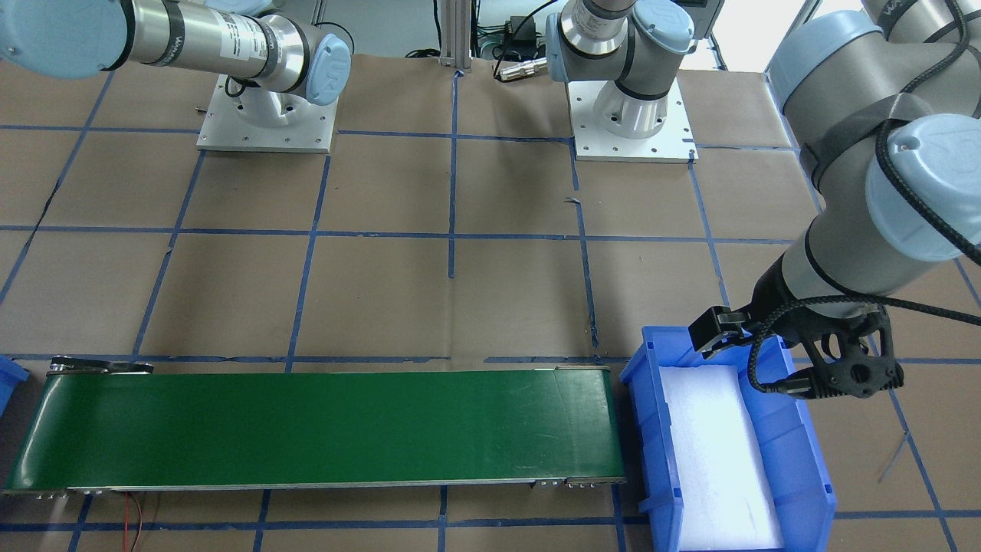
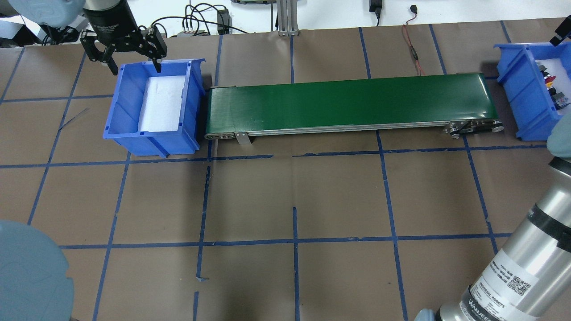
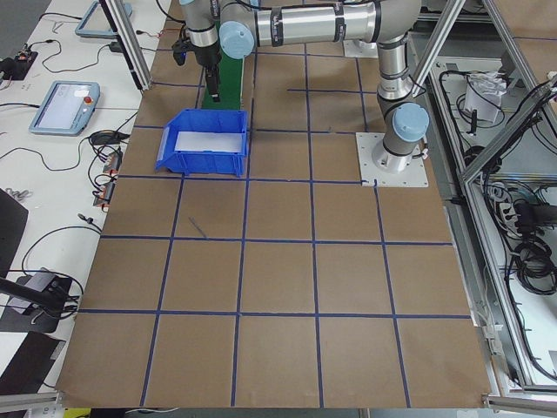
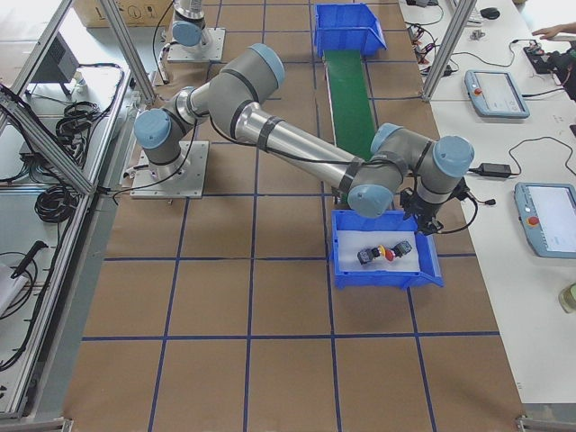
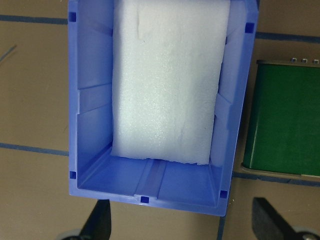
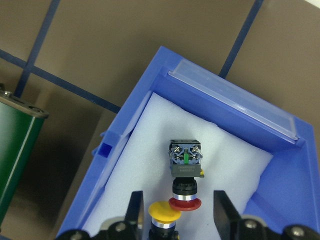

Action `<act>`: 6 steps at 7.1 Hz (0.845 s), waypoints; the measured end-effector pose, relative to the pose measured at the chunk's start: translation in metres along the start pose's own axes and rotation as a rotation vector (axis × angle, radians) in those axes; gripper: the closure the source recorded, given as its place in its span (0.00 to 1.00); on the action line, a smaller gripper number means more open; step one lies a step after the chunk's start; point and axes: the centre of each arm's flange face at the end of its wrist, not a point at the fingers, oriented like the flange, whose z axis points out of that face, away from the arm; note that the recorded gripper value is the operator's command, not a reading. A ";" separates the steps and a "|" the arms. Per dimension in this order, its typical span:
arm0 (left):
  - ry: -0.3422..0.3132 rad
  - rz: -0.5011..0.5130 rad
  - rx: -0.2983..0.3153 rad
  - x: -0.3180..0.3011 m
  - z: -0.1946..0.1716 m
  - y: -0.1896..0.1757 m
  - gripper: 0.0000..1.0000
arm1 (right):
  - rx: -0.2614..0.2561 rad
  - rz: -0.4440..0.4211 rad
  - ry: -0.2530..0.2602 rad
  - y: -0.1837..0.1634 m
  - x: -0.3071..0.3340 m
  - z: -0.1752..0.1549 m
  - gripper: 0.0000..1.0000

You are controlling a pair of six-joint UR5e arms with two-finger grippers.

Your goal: Transport two buttons from left to right

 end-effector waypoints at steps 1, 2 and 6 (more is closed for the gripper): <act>0.000 -0.001 0.000 0.000 0.000 0.000 0.00 | 0.026 -0.033 0.013 -0.019 -0.029 -0.030 0.37; 0.000 -0.001 -0.002 0.000 0.001 0.000 0.00 | 0.046 -0.067 0.024 -0.040 -0.062 -0.054 0.33; 0.000 -0.003 0.000 -0.002 0.000 -0.001 0.00 | 0.143 -0.028 -0.011 -0.141 -0.210 -0.093 0.12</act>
